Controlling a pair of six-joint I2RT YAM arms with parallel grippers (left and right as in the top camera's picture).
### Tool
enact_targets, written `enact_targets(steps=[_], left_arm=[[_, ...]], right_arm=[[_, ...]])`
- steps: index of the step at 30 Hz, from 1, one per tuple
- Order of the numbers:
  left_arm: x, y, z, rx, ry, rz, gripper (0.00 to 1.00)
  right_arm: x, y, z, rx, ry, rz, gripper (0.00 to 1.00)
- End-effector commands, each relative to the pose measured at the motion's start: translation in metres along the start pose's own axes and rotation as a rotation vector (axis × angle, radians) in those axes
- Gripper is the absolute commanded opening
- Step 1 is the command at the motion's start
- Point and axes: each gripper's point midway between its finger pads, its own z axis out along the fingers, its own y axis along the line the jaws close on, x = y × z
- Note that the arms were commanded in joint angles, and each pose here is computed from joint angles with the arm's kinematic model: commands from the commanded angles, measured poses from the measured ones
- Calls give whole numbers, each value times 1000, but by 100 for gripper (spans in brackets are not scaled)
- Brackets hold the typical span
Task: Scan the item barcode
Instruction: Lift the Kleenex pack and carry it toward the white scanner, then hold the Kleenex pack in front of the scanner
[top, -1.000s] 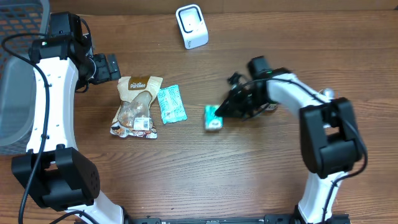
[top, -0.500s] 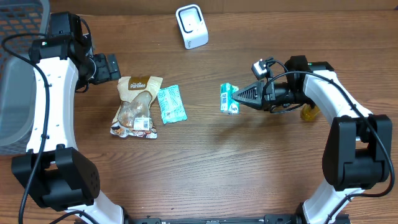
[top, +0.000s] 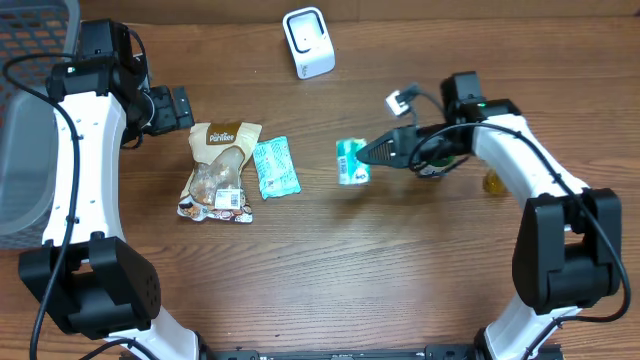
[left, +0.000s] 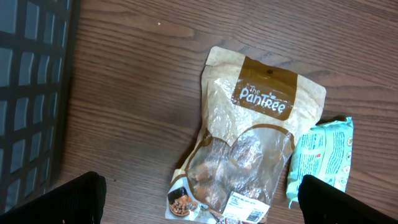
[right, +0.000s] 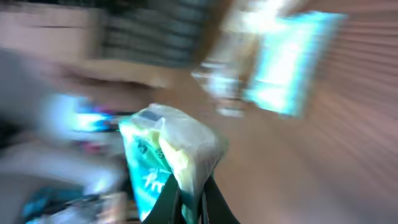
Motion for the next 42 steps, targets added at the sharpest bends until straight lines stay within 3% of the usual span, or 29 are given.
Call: enact_targets(steps=[1, 5, 9, 16, 23, 28, 34, 42], left_arm=[[-7, -4, -15, 12, -45, -5, 100], [-7, -4, -15, 12, -45, -5, 99], [-7, -4, -15, 12, -45, -5, 100], [-7, -4, -15, 12, -45, -5, 99], [-7, -4, -15, 13, -45, -5, 99], [-7, -4, -15, 13, -45, -5, 99], [-7, -4, -15, 13, -45, -5, 99], [-7, -4, -15, 13, -45, -5, 100]], right_arm=[[-8, -49, -1, 459, -5, 106, 3], [-41, -34, -2, 639, -33, 7, 3], [-94, 13, -28, 863, -130, -141, 3], [-161, 90, -75, 1081, -327, -429, 3], [-214, 105, -70, 1215, -424, -728, 3], [-243, 84, -40, 1264, -390, -917, 4], [-278, 10, 2, 1403, -304, -1125, 3], [-290, -54, 34, 1492, -281, -1224, 4]])
